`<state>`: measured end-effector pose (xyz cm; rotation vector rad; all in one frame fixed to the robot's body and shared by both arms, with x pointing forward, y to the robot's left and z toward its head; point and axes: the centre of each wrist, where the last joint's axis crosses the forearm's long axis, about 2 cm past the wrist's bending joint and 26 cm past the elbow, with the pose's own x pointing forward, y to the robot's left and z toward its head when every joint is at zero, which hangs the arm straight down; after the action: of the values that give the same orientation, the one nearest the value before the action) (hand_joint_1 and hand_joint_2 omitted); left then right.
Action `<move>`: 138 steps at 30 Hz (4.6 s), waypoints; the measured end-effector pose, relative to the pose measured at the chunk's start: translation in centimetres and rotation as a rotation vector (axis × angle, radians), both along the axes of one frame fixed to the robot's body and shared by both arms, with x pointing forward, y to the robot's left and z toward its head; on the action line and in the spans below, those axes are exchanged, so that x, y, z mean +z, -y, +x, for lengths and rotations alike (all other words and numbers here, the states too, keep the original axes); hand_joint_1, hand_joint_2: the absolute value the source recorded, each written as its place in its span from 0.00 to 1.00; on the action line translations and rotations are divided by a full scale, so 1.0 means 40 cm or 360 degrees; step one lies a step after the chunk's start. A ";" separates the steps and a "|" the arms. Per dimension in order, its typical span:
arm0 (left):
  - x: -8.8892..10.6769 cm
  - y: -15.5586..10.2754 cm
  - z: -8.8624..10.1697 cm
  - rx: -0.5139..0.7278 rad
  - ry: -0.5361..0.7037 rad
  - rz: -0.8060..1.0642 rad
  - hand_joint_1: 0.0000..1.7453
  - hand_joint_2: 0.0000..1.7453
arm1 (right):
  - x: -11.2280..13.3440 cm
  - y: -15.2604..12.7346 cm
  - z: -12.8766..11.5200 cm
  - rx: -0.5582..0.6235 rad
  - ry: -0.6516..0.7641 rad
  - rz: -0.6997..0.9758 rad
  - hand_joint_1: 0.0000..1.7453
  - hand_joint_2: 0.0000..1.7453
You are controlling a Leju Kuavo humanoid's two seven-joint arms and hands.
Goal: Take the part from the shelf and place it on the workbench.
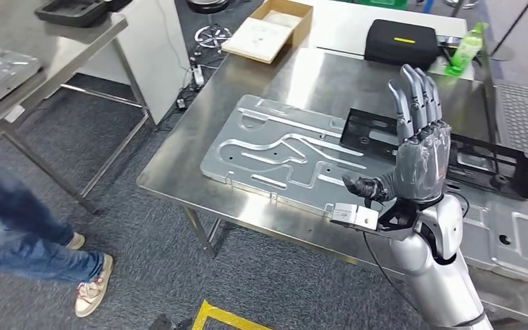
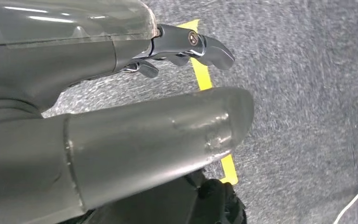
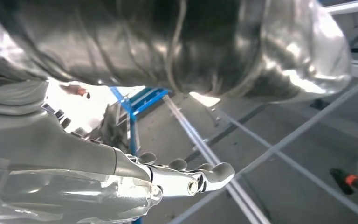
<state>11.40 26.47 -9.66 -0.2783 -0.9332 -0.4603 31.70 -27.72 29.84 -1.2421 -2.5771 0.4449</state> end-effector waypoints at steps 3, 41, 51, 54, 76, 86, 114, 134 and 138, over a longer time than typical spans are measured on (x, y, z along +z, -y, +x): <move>0.000 0.000 -0.001 0.0002 -0.0005 0.0005 0.00 0.00 | 0.010 -0.003 0.002 0.0003 0.0010 -0.0008 0.00 0.00; -0.006 -0.012 -0.020 0.0039 -0.0090 0.0134 0.00 0.00 | 0.002 -0.029 0.004 0.0128 0.0027 0.0045 0.00 0.00; -0.012 -0.018 -0.045 0.0081 -0.0107 0.0157 0.00 0.00 | -0.047 -0.027 -0.003 0.0141 -0.0019 0.0064 0.00 0.00; -0.013 -0.022 -0.051 0.0102 -0.0110 0.0162 0.00 0.00 | -0.049 -0.029 -0.002 0.0146 -0.0014 0.0072 0.00 0.00; -0.017 -0.038 -0.073 0.0160 -0.0135 0.0151 0.00 0.00 | -0.066 -0.054 0.015 0.0181 -0.0058 0.0104 0.00 0.00; -0.015 -0.038 -0.065 0.0169 -0.0149 0.0130 0.00 0.00 | -0.060 -0.060 0.027 0.0187 -0.0066 0.0068 0.00 0.00; -0.020 -0.053 -0.092 0.0196 -0.0169 0.0141 0.00 0.00 | -0.084 -0.089 0.021 0.0217 -0.0155 0.0042 0.00 0.00; -0.021 -0.043 -0.097 0.0241 -0.0166 0.0109 0.00 0.00 | -0.069 -0.096 0.030 0.0243 -0.0162 0.0008 0.00 0.00; -0.019 -0.035 -0.088 0.0242 -0.0152 0.0093 0.00 0.00 | -0.073 -0.092 0.032 0.0247 -0.0180 -0.0014 0.00 0.00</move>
<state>7.86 27.88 -10.43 -0.1730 -0.8395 -0.3312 32.96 -24.03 26.90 -0.9931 -2.5869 0.5409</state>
